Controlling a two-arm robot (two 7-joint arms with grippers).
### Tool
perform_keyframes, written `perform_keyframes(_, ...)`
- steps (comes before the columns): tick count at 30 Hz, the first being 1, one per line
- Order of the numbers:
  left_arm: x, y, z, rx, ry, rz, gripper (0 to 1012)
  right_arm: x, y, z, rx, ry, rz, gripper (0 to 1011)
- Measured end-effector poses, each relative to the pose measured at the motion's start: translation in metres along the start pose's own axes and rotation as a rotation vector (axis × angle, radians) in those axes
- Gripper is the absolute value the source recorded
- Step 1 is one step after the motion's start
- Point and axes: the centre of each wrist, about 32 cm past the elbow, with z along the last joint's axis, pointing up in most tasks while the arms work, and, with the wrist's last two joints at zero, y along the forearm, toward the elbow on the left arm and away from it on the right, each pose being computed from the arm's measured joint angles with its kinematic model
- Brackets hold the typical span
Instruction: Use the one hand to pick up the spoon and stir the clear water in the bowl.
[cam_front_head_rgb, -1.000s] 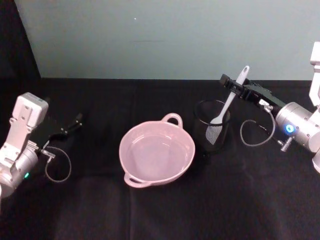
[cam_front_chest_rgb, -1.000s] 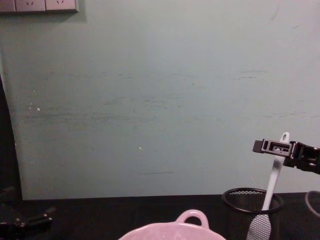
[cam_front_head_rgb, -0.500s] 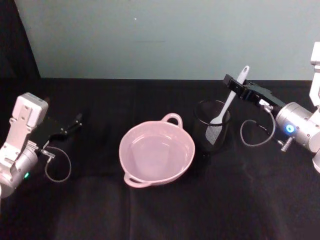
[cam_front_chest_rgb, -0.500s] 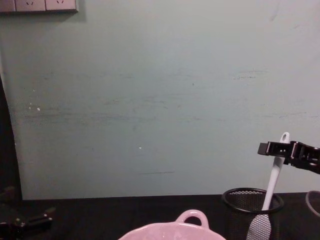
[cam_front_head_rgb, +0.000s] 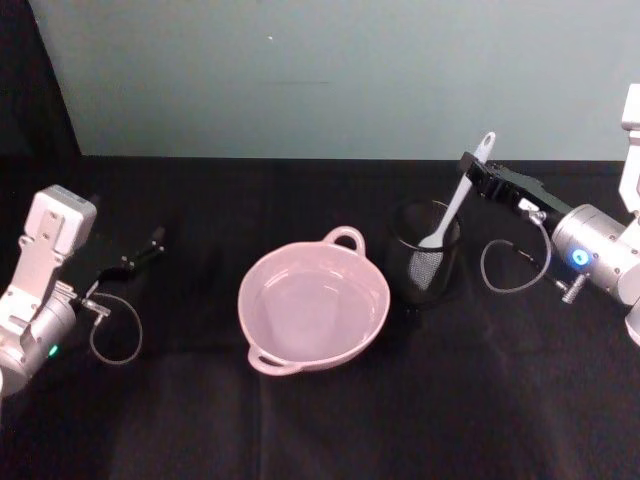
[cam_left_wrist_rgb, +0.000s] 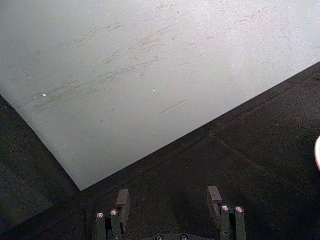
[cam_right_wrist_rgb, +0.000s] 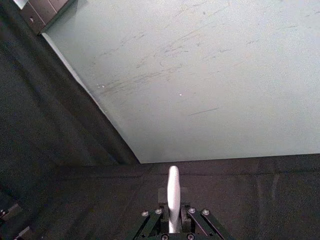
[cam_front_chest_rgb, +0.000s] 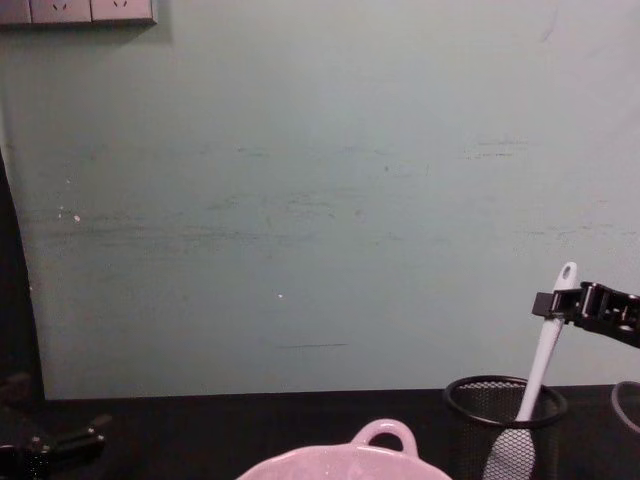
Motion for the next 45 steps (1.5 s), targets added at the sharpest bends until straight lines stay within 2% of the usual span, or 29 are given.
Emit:
perform_keyframes(3,0.0000,0.0000,0.0000,0.000,0.000,0.000,1011,0.000,0.000,0.000,0.000,0.000,0.000,116)
perform_keyframes(12,0.0000,0.0000,0.0000,0.000,0.000,0.000,1011,0.000,0.000,0.000,0.001,-0.002,0.000,116)
perform_keyframes(18,0.0000,0.0000,0.0000,0.000,0.000,0.000,1011,-0.005,-0.005,0.003,0.035,-0.067,0.011,116)
perform_keyframes(31,0.0000,0.0000,0.0000,0.000,0.000,0.000,1011,-0.021,-0.014,0.029,0.072,-0.186,0.060,116)
perform_keyframes(39,0.0000,0.0000,0.0000,0.000,0.000,0.000,1011,-0.034,-0.014,0.051,0.085,-0.304,0.111,116)
perform_keyframes(45,0.0000,0.0000,0.0000,0.000,0.000,0.000,1011,-0.043,-0.015,0.060,0.101,-0.357,0.141,116)
